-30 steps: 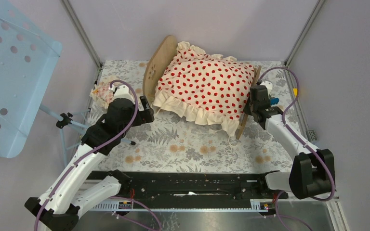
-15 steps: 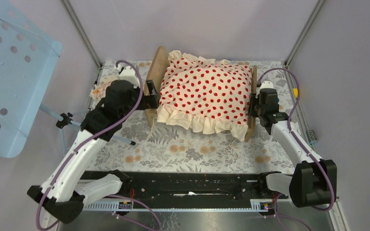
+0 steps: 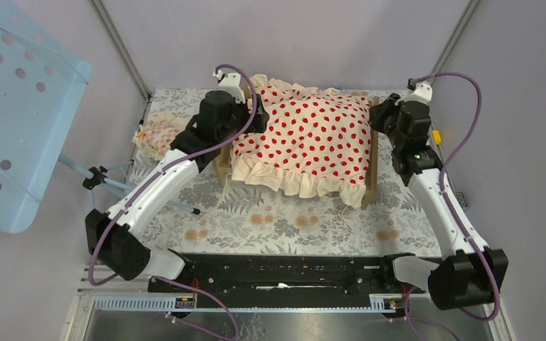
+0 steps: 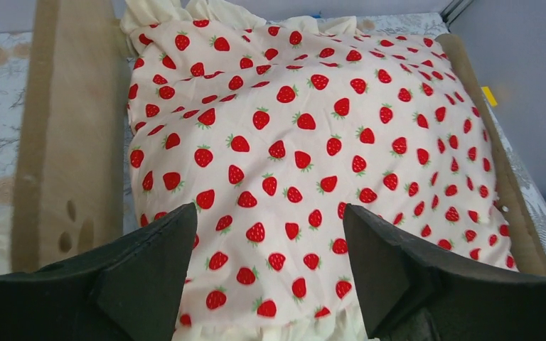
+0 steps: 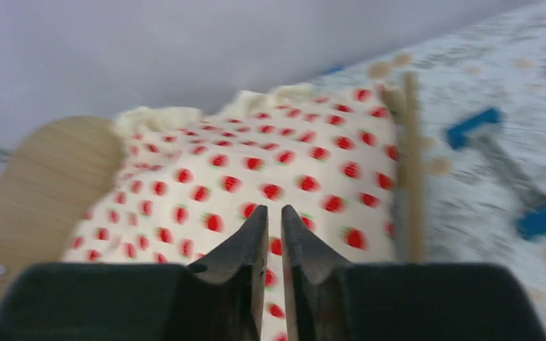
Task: Set up the pet bed
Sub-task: Adjust the mattress on the bed frame, then pick up the pillow at the center of the board.
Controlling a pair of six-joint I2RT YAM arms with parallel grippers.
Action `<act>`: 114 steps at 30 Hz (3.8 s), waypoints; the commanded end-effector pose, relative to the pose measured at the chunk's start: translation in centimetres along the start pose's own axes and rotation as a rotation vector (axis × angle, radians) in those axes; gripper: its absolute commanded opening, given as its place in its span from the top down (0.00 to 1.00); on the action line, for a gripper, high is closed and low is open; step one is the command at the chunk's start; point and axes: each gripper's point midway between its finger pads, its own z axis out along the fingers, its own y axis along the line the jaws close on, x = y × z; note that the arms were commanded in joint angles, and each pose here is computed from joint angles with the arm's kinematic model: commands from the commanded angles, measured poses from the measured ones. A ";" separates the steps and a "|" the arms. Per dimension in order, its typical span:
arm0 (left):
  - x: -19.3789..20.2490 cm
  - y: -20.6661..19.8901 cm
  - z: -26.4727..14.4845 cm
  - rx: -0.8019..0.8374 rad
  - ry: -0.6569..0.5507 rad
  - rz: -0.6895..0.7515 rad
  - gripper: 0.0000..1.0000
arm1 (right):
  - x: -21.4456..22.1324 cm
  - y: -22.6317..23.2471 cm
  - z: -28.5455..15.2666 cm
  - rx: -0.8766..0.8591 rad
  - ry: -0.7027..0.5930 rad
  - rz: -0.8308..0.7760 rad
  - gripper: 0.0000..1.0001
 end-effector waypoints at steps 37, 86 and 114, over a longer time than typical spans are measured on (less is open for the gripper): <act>11.0 -2.1 16.7 0.111 -0.008 -0.059 0.30 | 8.8 14.1 7.1 -0.267 0.011 0.305 0.78; -8.4 20.3 -2.7 -0.560 -0.264 -0.295 0.05 | 2.5 7.3 1.3 -0.190 -0.102 0.122 0.52; 11.6 42.2 3.8 -1.184 0.192 -0.564 0.01 | 10.6 5.0 1.3 -0.155 0.098 0.116 0.47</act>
